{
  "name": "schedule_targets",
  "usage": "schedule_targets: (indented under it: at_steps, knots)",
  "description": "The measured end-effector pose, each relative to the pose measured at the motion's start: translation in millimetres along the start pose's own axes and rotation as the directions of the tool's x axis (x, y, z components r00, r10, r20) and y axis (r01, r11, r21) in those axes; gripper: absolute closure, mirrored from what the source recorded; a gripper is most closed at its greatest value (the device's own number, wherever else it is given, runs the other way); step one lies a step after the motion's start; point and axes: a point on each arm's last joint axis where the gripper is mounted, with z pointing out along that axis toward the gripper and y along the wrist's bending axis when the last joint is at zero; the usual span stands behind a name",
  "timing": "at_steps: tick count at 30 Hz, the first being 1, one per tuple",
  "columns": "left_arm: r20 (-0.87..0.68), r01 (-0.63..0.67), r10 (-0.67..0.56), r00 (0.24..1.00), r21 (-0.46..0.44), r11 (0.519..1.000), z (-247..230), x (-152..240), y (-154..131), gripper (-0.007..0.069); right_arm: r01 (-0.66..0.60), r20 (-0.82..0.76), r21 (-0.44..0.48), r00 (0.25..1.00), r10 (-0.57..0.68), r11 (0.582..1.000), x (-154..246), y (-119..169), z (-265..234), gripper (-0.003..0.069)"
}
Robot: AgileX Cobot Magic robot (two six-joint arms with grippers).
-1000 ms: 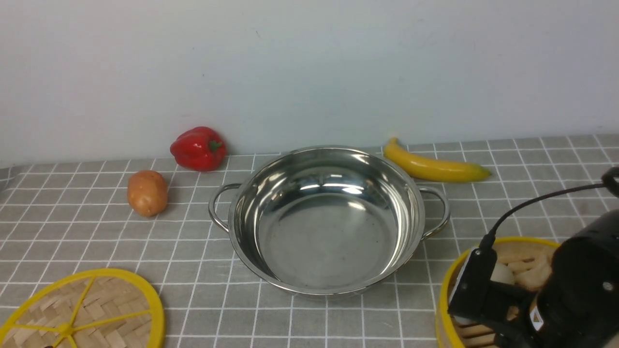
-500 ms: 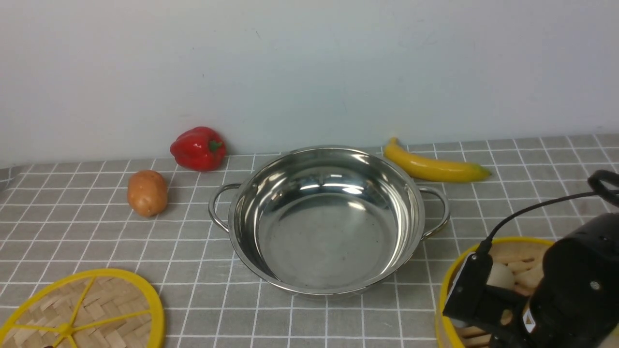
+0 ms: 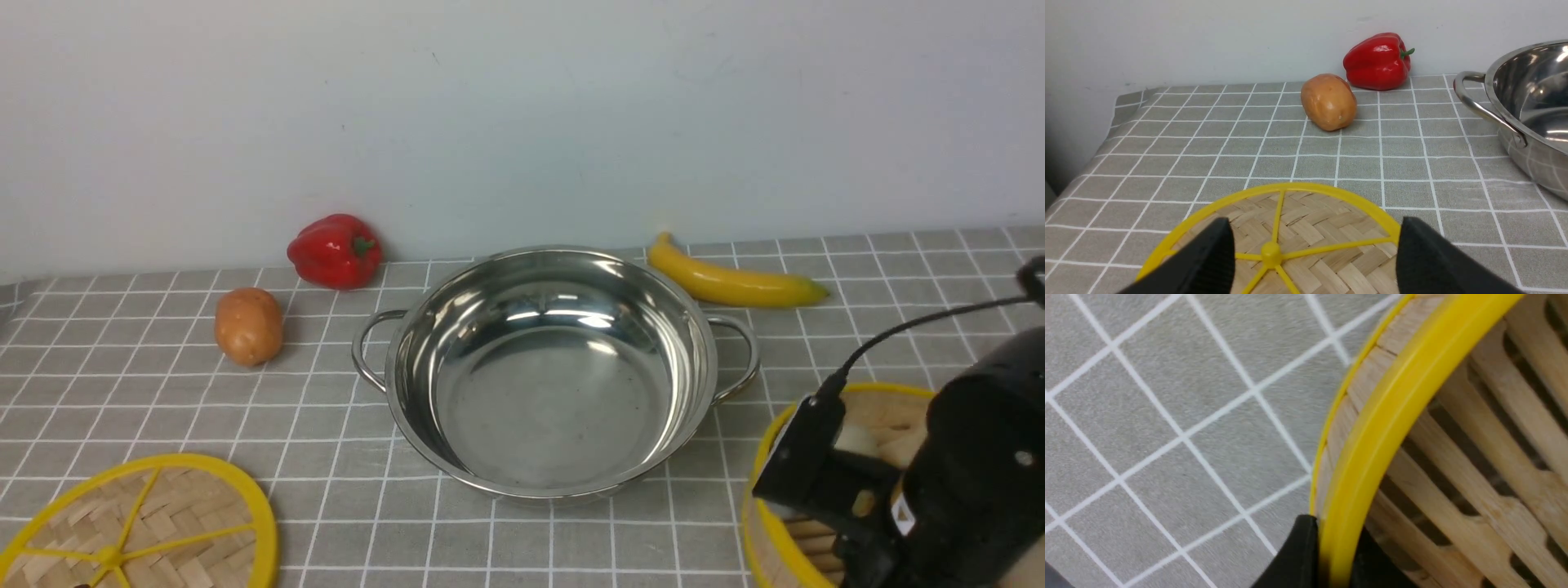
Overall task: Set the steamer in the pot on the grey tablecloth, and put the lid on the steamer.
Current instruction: 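Reach for and grasp the rim of the bamboo steamer holding the buns with the right gripper, then place the bamboo steamer basket of food into the steel pot with the right gripper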
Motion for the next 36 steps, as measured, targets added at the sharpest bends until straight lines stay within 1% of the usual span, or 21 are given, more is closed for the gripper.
schedule_targets:
  at_steps: [3,4,5,6,7,8,10,11,12,15,18,21,26,30,31,32,33,36]
  knots:
    - [0.000,0.000,0.000,1.000,0.000,1.000,0,0,0,0.0133,0.002,0.009,0.056,1.000,-0.003,0.998,0,-5,-26,0.0591]
    - [0.000,0.000,0.000,1.000,0.000,1.000,0,0,0,0.0133,0.010,0.017,0.090,1.000,-0.011,0.996,0,-8,-39,0.0591]
    - [0.000,0.000,0.000,1.000,0.000,1.000,0,0,0,0.0133,0.011,0.016,0.095,1.000,-0.013,0.995,1,-8,-42,0.0591]
    - [0.000,0.000,0.000,1.000,0.000,1.000,0,0,0,0.0133,0.018,0.028,0.130,0.999,-0.022,0.991,0,-11,-55,0.0591]
    - [0.000,0.000,0.000,1.000,0.000,1.000,0,0,0,0.0133,0.018,0.039,0.141,0.999,-0.024,0.990,-2,-12,-61,0.0591]
    - [0.000,0.000,0.000,1.000,0.000,1.000,0,0,0,0.0133,0.019,0.062,0.168,0.998,-0.030,0.986,-5,-15,-76,0.0591]
    - [0.000,0.000,0.000,1.000,0.000,1.000,0,0,0,0.0133,0.034,0.120,0.189,0.991,-0.057,0.981,-14,-17,-97,0.0591]
    - [0.000,0.000,0.000,1.000,0.000,1.000,0,0,0,0.0133,0.036,0.131,0.190,0.989,-0.062,0.981,-16,-18,-101,0.0591]
    - [0.000,0.000,0.000,1.000,0.000,1.000,0,0,0,0.0133,0.074,0.180,0.184,0.978,-0.108,0.980,-27,-17,-115,0.0591]
    - [0.000,0.000,0.000,1.000,0.000,1.000,0,0,0,0.0133,0.124,0.232,0.168,0.959,-0.161,0.978,-42,-16,-128,0.0591]
    - [0.000,0.000,0.000,1.000,0.000,1.000,0,0,0,0.0133,0.184,0.270,0.138,0.938,-0.216,0.973,-68,-17,-134,0.0591]
    - [0.000,0.000,0.000,1.000,0.000,1.000,0,0,0,0.0133,0.237,0.278,0.119,0.924,-0.262,0.964,-95,-18,-130,0.0591]
    - [0.000,0.000,0.000,1.000,0.000,1.000,0,0,0,0.0133,0.395,0.263,0.144,0.868,-0.420,0.907,-138,-10,-117,0.0591]
    - [0.000,0.000,0.000,1.000,0.000,1.000,0,0,0,0.0133,0.533,0.239,0.162,0.796,-0.557,0.831,-169,15,-100,0.0591]
    - [0.000,0.000,0.000,1.000,0.000,1.000,0,0,0,0.0133,0.534,0.240,0.166,0.793,-0.559,0.829,-169,15,-101,0.0591]
    - [0.000,0.000,0.000,1.000,0.000,1.000,0,0,0,0.0133,0.585,0.205,0.178,0.764,-0.611,0.791,-182,28,-87,0.0591]
    - [0.000,0.000,0.000,1.000,0.000,1.000,0,0,0,0.0133,0.607,0.181,0.193,0.750,-0.636,0.771,-188,32,-81,0.0591]
    - [0.000,0.000,0.000,1.000,0.000,1.000,0,0,0,0.0133,0.639,0.121,0.207,0.734,-0.668,0.741,-200,36,-60,0.0591]
